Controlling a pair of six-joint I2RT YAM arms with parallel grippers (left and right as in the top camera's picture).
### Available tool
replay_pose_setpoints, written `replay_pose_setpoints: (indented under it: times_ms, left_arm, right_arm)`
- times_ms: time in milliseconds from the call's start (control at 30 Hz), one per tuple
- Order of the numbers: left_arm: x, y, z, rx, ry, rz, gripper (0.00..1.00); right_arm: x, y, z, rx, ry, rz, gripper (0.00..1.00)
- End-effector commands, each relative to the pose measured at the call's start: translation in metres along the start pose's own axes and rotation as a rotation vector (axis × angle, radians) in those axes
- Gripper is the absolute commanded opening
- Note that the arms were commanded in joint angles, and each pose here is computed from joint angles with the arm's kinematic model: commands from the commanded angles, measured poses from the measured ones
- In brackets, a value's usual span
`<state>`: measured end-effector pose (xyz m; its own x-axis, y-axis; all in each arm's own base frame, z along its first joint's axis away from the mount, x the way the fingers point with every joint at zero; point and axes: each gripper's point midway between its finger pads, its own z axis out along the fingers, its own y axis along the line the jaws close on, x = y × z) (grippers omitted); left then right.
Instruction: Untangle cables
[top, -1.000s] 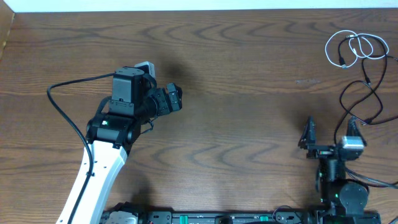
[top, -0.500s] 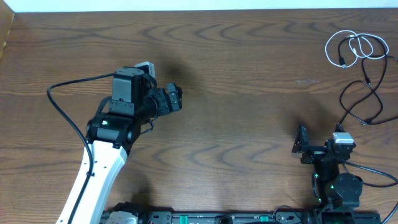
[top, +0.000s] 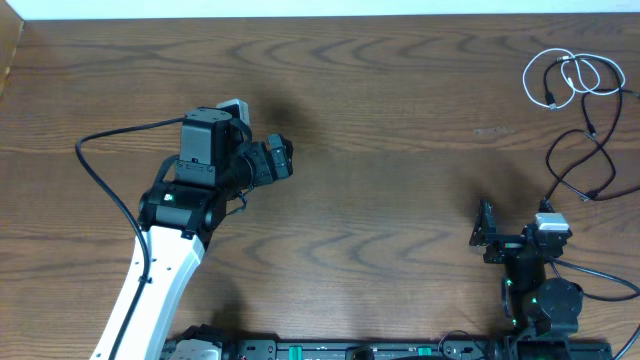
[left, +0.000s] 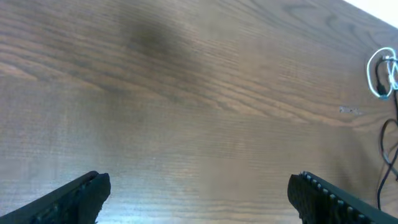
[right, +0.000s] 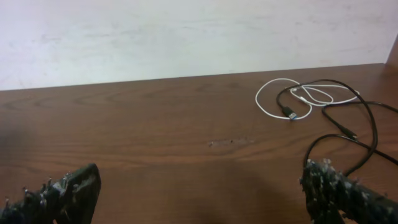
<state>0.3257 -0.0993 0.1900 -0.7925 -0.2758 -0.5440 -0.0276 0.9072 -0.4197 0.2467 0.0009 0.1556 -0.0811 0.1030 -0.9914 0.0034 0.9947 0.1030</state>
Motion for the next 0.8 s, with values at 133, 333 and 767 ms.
replay_pose_setpoints:
  times_ms: [133,333,767]
  left_arm:
    - [0.017,0.023,-0.006,-0.121,0.07,0.038,0.96]
    - [0.009,0.028,-0.017,-0.158,0.022,0.124,0.96]
    - [-0.018,0.006,-0.102,-0.063,-0.541,0.685,0.97]
  right_arm:
    - [0.001,0.004,0.0,-0.019,0.002,0.014,0.99]
    - [0.001,0.004,0.0,-0.019,0.002,0.014,0.99]
    - [0.001,0.004,0.0,-0.019,0.002,0.014,0.99]
